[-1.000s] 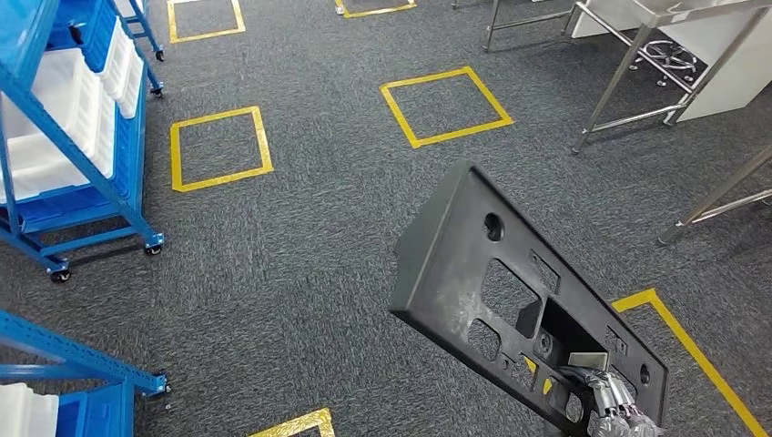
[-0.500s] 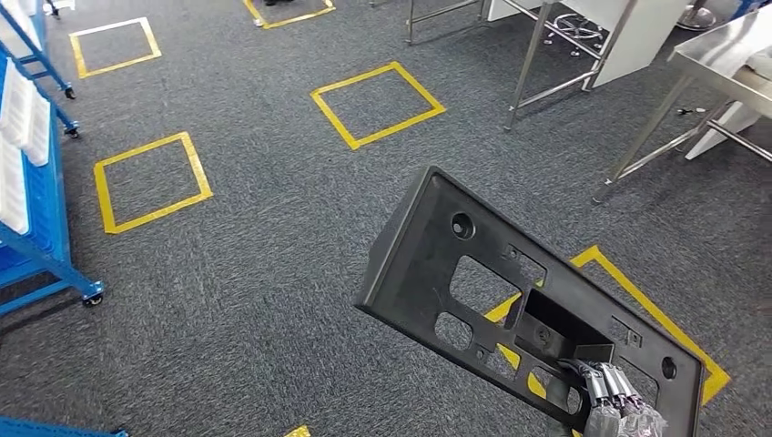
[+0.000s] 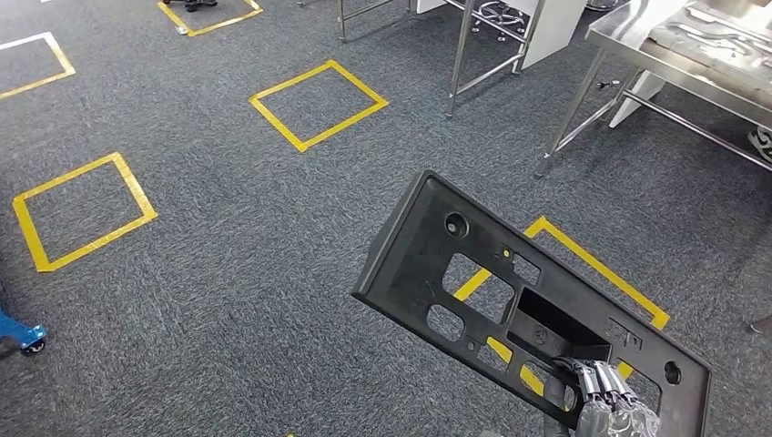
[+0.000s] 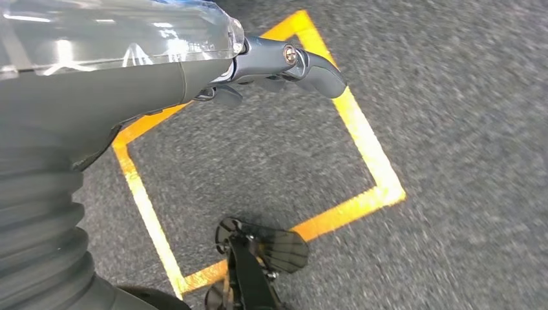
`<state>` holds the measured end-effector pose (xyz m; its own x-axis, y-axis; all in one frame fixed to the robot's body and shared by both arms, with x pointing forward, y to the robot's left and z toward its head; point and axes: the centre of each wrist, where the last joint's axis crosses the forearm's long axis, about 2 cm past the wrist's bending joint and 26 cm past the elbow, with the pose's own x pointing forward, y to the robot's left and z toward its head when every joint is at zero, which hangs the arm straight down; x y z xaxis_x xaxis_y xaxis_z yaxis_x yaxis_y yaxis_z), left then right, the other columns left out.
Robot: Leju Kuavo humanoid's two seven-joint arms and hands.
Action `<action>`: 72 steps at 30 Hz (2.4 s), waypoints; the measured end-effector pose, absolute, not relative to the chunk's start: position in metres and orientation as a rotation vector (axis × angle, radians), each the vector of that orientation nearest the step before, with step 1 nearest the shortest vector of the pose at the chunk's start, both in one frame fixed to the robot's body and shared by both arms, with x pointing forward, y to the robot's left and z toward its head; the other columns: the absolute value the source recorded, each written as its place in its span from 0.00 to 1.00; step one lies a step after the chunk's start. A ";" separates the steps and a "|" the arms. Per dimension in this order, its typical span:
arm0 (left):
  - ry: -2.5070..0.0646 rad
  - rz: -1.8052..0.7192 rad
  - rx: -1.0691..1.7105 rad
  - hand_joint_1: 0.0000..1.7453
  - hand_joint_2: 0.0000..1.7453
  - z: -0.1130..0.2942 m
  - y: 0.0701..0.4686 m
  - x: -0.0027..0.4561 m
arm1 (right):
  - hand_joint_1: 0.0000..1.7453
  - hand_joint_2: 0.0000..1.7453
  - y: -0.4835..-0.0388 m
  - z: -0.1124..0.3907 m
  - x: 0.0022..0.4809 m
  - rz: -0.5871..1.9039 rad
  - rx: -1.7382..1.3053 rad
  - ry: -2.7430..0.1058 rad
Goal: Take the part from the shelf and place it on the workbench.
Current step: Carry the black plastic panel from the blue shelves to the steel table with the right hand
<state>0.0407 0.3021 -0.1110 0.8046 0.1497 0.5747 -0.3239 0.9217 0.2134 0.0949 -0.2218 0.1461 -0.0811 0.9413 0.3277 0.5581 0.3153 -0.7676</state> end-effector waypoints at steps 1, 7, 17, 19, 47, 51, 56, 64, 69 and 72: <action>-0.587 0.258 0.308 0.00 1.00 -0.111 0.302 0.041 | 1.00 1.00 -0.221 0.146 0.095 0.584 -1.349 -1.754; -0.610 0.261 0.291 0.00 1.00 -0.111 0.302 0.046 | 1.00 1.00 -0.216 0.145 0.096 0.594 -1.332 -1.752; -0.608 0.260 0.285 0.00 1.00 -0.111 0.304 0.040 | 1.00 1.00 -0.209 0.140 0.095 0.617 -1.289 -1.746; -0.612 0.260 0.279 0.00 1.00 -0.111 0.303 0.041 | 1.00 1.00 -0.209 0.140 0.095 0.622 -1.285 -1.746; -0.663 0.273 0.180 0.00 1.00 -0.111 0.305 0.042 | 1.00 1.00 -0.210 0.134 0.099 0.621 -1.258 -1.712; -0.678 0.281 0.153 0.00 1.00 -0.111 0.305 0.045 | 1.00 1.00 -0.210 0.133 0.098 0.629 -1.270 -1.700; -0.670 0.278 0.148 0.00 1.00 -0.112 0.306 0.039 | 1.00 1.00 -0.211 0.134 0.100 0.632 -1.287 -1.707; -0.667 0.273 0.150 0.00 1.00 -0.112 0.306 0.040 | 1.00 1.00 -0.211 0.134 0.100 0.638 -1.295 -1.709; -0.668 0.272 0.152 0.00 1.00 -0.111 0.306 0.042 | 1.00 1.00 -0.211 0.135 0.100 0.633 -1.293 -1.708; -0.661 0.271 0.152 0.00 1.00 -0.112 0.306 0.040 | 1.00 1.00 -0.211 0.135 0.100 0.634 -1.293 -1.708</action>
